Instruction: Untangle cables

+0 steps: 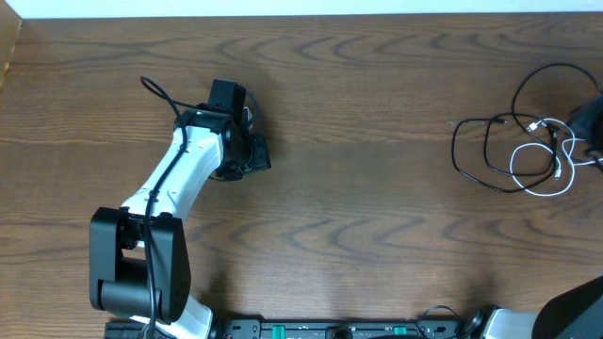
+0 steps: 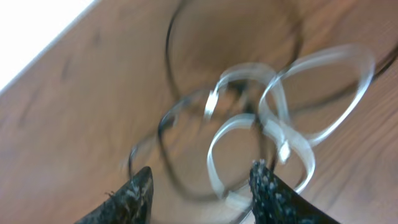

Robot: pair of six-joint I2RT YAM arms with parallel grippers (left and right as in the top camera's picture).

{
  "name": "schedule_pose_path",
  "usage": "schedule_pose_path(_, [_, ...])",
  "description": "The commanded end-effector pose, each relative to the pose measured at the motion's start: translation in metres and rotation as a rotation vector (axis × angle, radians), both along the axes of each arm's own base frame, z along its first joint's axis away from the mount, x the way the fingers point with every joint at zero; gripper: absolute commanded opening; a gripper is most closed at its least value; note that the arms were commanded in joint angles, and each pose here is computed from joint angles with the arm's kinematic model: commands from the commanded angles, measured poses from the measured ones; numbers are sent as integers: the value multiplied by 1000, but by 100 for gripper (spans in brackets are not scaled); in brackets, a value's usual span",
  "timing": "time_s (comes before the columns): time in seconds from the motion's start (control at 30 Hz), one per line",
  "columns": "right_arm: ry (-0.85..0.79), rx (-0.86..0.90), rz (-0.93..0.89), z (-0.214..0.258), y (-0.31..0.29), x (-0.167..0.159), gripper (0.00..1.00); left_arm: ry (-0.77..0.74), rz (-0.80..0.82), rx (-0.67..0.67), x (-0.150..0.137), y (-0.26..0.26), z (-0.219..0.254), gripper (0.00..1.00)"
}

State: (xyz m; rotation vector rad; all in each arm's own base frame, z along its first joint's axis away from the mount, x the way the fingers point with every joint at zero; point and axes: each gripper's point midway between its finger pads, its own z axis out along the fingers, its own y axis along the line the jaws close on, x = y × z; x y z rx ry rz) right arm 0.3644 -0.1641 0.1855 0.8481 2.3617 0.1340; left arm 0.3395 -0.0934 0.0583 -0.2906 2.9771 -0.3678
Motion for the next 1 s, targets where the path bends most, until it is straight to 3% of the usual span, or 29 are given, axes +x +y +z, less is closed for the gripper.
schedule_pose_path(0.0, [78, 79, 170, -24, 40, 0, 48, 16, 8, 15, -2, 4, -5, 53])
schedule_pose_path(0.33, [380, 56, 597, -127, 120, -2, 46, 25, 8, 17, -5, 4, -5, 53])
schedule_pose_path(0.5, [602, -102, 614, -176, 114, -14, 48, 27, 8, 17, -5, 4, -5, 54])
schedule_pose_path(0.73, [709, -186, 625, -195, 109, -23, 52, 27, 8, 17, -5, 4, -5, 53])
schedule_pose_path(0.87, [735, -175, 630, -199, 110, -32, 38, 27, 8, 17, -5, 4, -5, 53])
schedule_pose_path(0.97, [748, -167, 626, -200, 111, -36, 15, 27, 8, 17, -5, 4, -5, 53])
